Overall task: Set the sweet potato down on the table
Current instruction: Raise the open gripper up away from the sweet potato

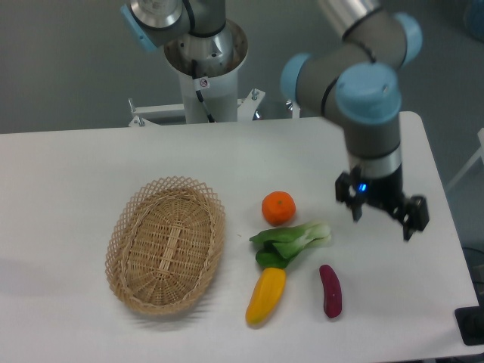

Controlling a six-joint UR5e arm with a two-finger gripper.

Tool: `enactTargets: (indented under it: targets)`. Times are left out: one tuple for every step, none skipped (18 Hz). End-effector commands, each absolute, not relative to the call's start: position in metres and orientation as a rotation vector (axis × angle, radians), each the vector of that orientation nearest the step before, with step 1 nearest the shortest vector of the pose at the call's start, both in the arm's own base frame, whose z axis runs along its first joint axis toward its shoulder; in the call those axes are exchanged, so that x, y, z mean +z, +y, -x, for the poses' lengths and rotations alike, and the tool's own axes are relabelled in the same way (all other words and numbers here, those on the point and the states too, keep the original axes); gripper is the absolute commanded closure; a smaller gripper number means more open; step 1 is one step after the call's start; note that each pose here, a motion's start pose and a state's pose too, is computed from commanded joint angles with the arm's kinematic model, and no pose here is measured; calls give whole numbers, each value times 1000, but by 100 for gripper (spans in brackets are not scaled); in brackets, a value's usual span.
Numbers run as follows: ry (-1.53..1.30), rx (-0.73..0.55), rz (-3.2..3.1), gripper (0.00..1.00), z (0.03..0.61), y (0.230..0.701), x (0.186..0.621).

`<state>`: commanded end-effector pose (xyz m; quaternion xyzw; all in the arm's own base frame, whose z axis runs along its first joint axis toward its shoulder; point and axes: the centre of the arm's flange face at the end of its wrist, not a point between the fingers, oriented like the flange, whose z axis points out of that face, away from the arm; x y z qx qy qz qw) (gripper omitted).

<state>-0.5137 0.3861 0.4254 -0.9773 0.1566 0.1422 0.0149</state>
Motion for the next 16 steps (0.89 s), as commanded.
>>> enactTargets:
  targets:
    - [562,413,3044,0,514,374,432]
    - [616,392,3037,0,516,361,436]
    - [642,376,3022,0,518,347,441]
    - [650,362,3002,0,520,336,443]
    - [641,358,2983,0,521,328,447]
    - [628,345,2970,0,523,320,449]
    - [624,333,2965,0,525,314,450]
    - [635,324,2964,0,526,310,450]
    - [654,328,2962,0,526,307,452]
    - [677,332,2956,0,526,306,453]
    - [682,326,2957,0,527,305,453]
    - [682,321,2958,0,526,305,452]
    - [679,321,2958,0,526,305,452]
    - [682,321,2956,0,526,305,452]
    - [679,318,2955,0,526,305,451]
    - [679,319,2951,0,526,306,451]
